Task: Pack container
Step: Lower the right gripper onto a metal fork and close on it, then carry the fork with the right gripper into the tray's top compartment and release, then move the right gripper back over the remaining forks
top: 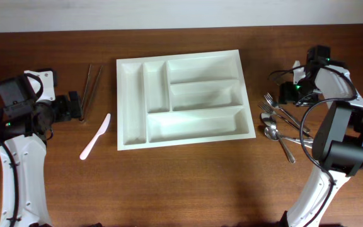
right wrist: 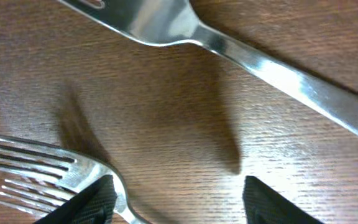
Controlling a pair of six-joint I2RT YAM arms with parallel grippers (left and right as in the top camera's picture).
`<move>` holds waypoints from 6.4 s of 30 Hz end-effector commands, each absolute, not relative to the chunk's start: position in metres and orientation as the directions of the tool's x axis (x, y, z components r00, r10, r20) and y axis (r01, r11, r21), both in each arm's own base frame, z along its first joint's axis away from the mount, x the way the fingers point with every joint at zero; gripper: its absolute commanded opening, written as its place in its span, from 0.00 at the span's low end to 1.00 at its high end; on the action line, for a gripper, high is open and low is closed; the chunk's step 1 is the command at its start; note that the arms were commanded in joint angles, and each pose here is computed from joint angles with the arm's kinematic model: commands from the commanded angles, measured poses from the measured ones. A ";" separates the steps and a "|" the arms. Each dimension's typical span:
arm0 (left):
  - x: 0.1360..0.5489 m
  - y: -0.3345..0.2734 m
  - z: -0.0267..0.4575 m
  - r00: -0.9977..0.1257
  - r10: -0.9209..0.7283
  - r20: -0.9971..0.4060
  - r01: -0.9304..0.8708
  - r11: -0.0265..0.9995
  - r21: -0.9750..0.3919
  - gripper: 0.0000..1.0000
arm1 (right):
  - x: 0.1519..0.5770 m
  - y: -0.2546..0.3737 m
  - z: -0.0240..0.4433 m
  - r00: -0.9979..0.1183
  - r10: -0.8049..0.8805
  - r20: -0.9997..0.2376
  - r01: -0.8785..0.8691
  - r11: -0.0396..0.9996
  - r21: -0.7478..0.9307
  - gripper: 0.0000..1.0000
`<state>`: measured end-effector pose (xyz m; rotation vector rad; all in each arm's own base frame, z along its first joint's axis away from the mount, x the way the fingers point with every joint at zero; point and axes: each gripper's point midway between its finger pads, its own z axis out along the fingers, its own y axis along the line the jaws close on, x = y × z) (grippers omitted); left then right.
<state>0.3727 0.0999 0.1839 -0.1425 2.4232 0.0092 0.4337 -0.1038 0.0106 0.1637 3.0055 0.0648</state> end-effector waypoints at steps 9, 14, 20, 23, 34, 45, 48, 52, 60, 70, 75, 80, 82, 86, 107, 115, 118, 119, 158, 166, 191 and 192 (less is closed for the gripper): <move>0.378 0.100 0.193 -0.736 -0.083 -0.672 -0.084 0.996 -0.030 0.99 | 0.411 -0.092 0.006 -1.000 0.009 -0.019 0.008 0.998 0.068 0.63; 0.378 0.100 0.193 -0.736 -0.083 -0.672 -0.084 0.996 -0.030 0.99 | 0.406 -0.092 0.003 -1.000 0.009 -0.003 0.009 0.998 0.067 0.62; 0.378 0.100 0.193 -0.736 -0.083 -0.672 -0.084 0.996 -0.030 0.99 | 0.405 -0.103 -0.009 -1.000 0.009 -0.009 0.009 1.000 -0.002 0.57; 0.378 0.100 0.193 -0.736 -0.083 -0.672 -0.084 0.996 -0.030 0.99 | 0.402 -0.108 -0.013 -1.000 0.009 -0.003 0.009 0.999 -0.034 0.55; 0.378 0.100 0.193 -0.736 -0.083 -0.672 -0.084 0.996 -0.030 0.99 | 0.391 -0.109 -0.023 -0.996 0.089 0.023 0.088 0.995 -0.051 0.33; 0.378 0.100 0.193 -0.736 -0.083 -0.672 -0.084 0.996 -0.030 0.99 | 0.391 -0.109 -0.023 -0.969 0.248 0.013 0.247 0.968 -0.054 0.17; 0.378 0.100 0.193 -0.736 -0.083 -0.672 -0.084 0.996 -0.030 0.99 | 0.397 -0.111 -0.023 -0.969 0.248 -0.010 0.248 0.967 -0.055 0.09; 0.378 0.100 0.193 -0.736 -0.083 -0.672 -0.084 0.996 -0.030 0.99 | 0.402 -0.112 -0.023 -0.968 0.248 -0.031 0.249 0.967 -0.054 0.04; 0.378 0.100 0.193 -0.736 -0.083 -0.672 -0.084 0.996 -0.030 0.99 | 0.418 -0.116 -0.002 -0.966 0.247 -0.072 0.251 0.967 -0.054 0.04; 0.378 0.100 0.193 -0.736 -0.083 -0.672 -0.084 0.996 -0.030 0.99 | 0.453 -0.107 0.097 -0.961 0.209 -0.180 0.221 0.974 -0.052 0.04; 0.378 0.100 0.193 -0.736 -0.083 -0.672 -0.084 0.996 -0.030 0.99 | 0.468 -0.071 0.129 -0.962 0.141 -0.234 0.149 0.989 -0.014 0.04; 0.378 0.100 0.193 -0.736 -0.083 -0.672 -0.084 0.996 -0.030 0.99 | 0.478 -0.008 0.138 -0.964 -0.058 -0.260 -0.059 0.998 -0.005 0.04; 0.378 0.100 0.193 -0.736 -0.083 -0.672 -0.084 0.996 -0.030 0.99 | 0.478 0.015 0.138 -0.948 -0.188 -0.258 -0.187 0.982 -0.028 0.04; 0.378 0.100 0.193 -0.736 -0.083 -0.672 -0.084 0.996 -0.030 0.99 | 0.478 0.058 0.138 -0.863 -0.433 -0.262 -0.430 0.900 -0.069 0.04; 0.378 0.100 0.193 -0.736 -0.083 -0.672 -0.084 0.996 -0.030 0.99 | 0.469 0.197 0.143 0.072 -0.967 -0.245 -0.953 0.006 -0.304 0.04; 0.378 0.100 0.193 -0.736 -0.083 -0.672 -0.084 0.996 -0.030 0.99 | 0.518 0.191 0.148 0.080 -0.939 -0.335 -0.902 0.075 -0.426 0.04; 0.378 0.100 0.193 -0.736 -0.083 -0.672 -0.084 0.996 -0.030 0.99 | 0.525 0.192 0.145 0.091 -0.921 -0.378 -0.901 0.086 -0.425 0.04; 0.378 0.100 0.193 -0.736 -0.083 -0.672 -0.084 0.996 -0.030 0.99 | 0.525 0.193 0.142 0.091 -0.919 -0.385 -0.904 0.085 -0.419 0.04; 0.378 0.100 0.193 -0.736 -0.083 -0.672 -0.084 0.996 -0.030 0.99 | 0.510 0.074 0.278 -0.728 -0.244 -0.640 -0.318 0.948 0.001 0.27; 0.378 0.100 0.193 -0.736 -0.083 -0.672 -0.084 0.996 -0.030 0.99 | 0.484 -0.040 0.201 -0.902 0.215 -0.374 0.161 0.972 0.169 0.29; 0.378 0.100 0.193 -0.736 -0.083 -0.672 -0.084 0.996 -0.030 0.99 | 0.387 -0.071 0.015 -0.886 0.458 0.067 0.463 0.880 0.105 0.45; 0.378 0.100 0.193 -0.736 -0.083 -0.672 -0.084 0.996 -0.030 0.99 | 0.385 -0.070 0.011 -0.887 0.456 0.069 0.461 0.881 0.104 0.45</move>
